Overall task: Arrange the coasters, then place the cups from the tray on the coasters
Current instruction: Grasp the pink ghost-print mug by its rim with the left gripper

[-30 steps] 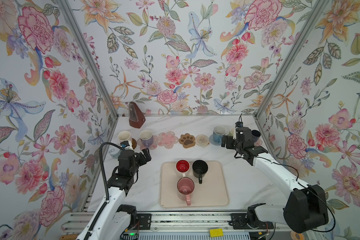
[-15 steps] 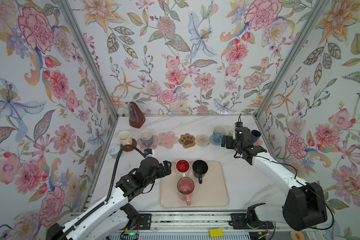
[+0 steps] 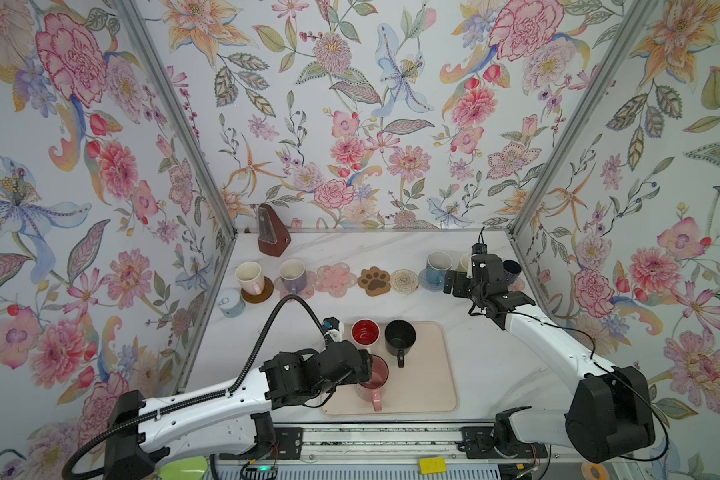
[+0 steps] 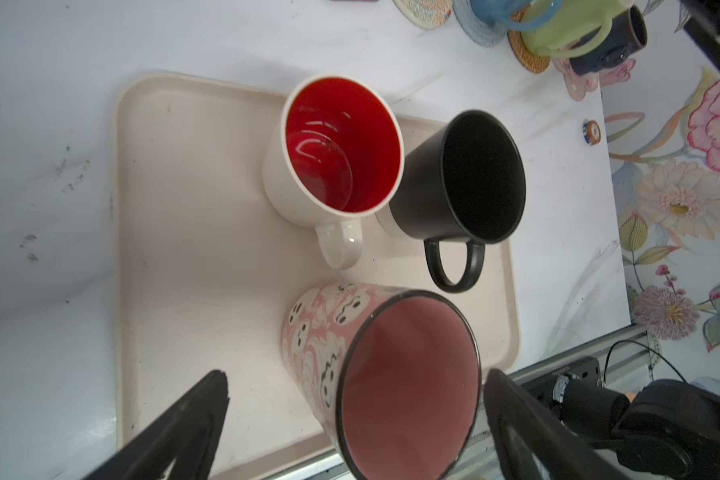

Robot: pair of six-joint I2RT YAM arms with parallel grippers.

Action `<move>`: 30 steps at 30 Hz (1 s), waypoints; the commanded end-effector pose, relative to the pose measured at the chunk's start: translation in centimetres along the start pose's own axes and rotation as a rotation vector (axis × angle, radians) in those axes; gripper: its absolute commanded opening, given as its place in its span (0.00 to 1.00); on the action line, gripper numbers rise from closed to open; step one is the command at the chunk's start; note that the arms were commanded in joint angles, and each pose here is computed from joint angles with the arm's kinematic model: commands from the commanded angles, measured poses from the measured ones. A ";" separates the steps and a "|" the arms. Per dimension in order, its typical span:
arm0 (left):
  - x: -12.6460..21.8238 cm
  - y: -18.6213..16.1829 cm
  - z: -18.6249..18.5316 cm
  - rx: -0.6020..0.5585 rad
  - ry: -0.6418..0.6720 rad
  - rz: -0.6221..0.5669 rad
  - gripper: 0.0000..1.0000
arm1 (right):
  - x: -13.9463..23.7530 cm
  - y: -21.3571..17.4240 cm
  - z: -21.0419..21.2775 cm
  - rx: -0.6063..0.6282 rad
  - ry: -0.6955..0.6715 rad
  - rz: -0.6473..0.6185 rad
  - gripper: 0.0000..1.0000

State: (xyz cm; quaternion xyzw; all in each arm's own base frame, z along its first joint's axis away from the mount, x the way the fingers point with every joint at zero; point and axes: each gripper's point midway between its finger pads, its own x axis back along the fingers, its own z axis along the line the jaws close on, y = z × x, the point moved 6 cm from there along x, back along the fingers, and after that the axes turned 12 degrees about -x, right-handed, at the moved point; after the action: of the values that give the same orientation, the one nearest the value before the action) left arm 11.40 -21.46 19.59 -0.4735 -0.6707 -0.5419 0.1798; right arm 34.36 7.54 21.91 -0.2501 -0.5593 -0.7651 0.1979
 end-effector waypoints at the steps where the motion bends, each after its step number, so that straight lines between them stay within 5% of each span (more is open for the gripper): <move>1: 0.6 -0.6 -1.2 0.013 -0.006 0.033 0.98 | 0.8 1.1 0.3 -0.028 0.023 -0.032 0.99; 18: -1.5 -5.4 -5.4 -0.100 -0.053 0.236 0.93 | 1.2 0.6 0.1 -0.042 0.037 -0.029 0.99; 30: -3.0 -7.2 -4.1 -0.097 0.052 0.296 0.70 | 1.1 0.5 0.2 -0.049 0.051 -0.030 0.99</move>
State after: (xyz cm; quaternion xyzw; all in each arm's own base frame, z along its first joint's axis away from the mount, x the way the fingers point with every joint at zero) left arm 6.12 -26.75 15.34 -0.5668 -0.5743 -0.5421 0.2347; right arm 33.98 7.75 22.59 -0.2367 -0.5461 -0.7780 0.2012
